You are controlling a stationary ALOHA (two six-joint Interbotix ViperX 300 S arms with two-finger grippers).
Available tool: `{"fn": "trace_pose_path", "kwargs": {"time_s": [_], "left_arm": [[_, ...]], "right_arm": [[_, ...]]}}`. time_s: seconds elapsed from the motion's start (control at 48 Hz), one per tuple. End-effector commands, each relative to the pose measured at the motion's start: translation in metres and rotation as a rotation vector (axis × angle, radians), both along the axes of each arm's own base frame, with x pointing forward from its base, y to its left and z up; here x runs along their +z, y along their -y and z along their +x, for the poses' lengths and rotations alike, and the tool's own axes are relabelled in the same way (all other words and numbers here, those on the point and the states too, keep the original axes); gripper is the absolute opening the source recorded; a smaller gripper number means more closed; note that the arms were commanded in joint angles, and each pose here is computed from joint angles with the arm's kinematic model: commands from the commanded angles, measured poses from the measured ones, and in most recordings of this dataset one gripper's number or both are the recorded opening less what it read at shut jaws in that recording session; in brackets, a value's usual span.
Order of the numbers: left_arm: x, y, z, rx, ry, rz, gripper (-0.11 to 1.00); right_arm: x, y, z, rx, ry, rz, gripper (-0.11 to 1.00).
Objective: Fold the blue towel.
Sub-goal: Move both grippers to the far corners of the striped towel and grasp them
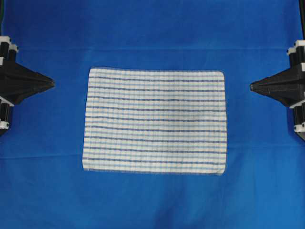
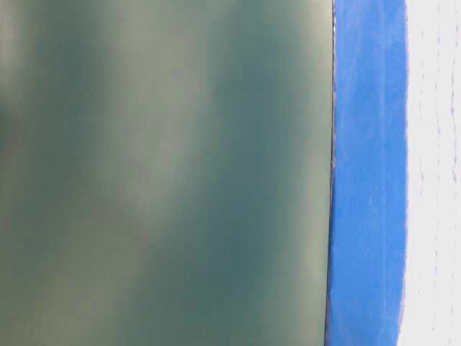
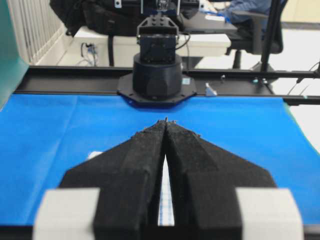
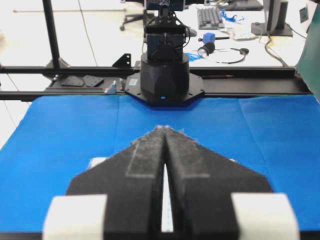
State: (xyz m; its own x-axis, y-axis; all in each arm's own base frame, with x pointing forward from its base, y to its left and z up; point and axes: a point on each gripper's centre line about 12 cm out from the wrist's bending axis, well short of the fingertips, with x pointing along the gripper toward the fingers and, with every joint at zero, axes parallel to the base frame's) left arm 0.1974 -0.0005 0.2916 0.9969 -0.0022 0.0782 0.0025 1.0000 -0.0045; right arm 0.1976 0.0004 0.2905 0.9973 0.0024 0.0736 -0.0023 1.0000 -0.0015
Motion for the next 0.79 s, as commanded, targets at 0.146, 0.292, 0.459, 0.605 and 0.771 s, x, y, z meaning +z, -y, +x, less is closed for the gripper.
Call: {"fn": "trace_pose_path", "kwargs": {"time_s": [0.146,0.292,0.459,0.605,0.771], "left_arm": [[-0.006,-0.007,0.008,0.036,-0.043,-0.014,-0.01],[-0.023,-0.019,0.018,0.093,-0.114,-0.039,-0.01],[-0.044,-0.034,0.032,0.151,-0.190,-0.053,0.00],[-0.065,-0.050,0.045,0.210,-0.262,-0.065,0.01],[-0.095,-0.067,0.057,0.266,-0.375,-0.086,0.34]], "right_arm": [[0.004,0.003,0.007,-0.017,-0.028,0.006,0.00],[-0.008,0.012,0.011,-0.058,-0.101,0.024,0.00],[-0.026,0.029,0.015,-0.137,-0.190,0.065,0.00],[-0.049,0.050,0.020,-0.233,-0.288,0.117,0.00],[-0.082,0.068,0.030,-0.303,-0.437,0.162,0.12]]}}
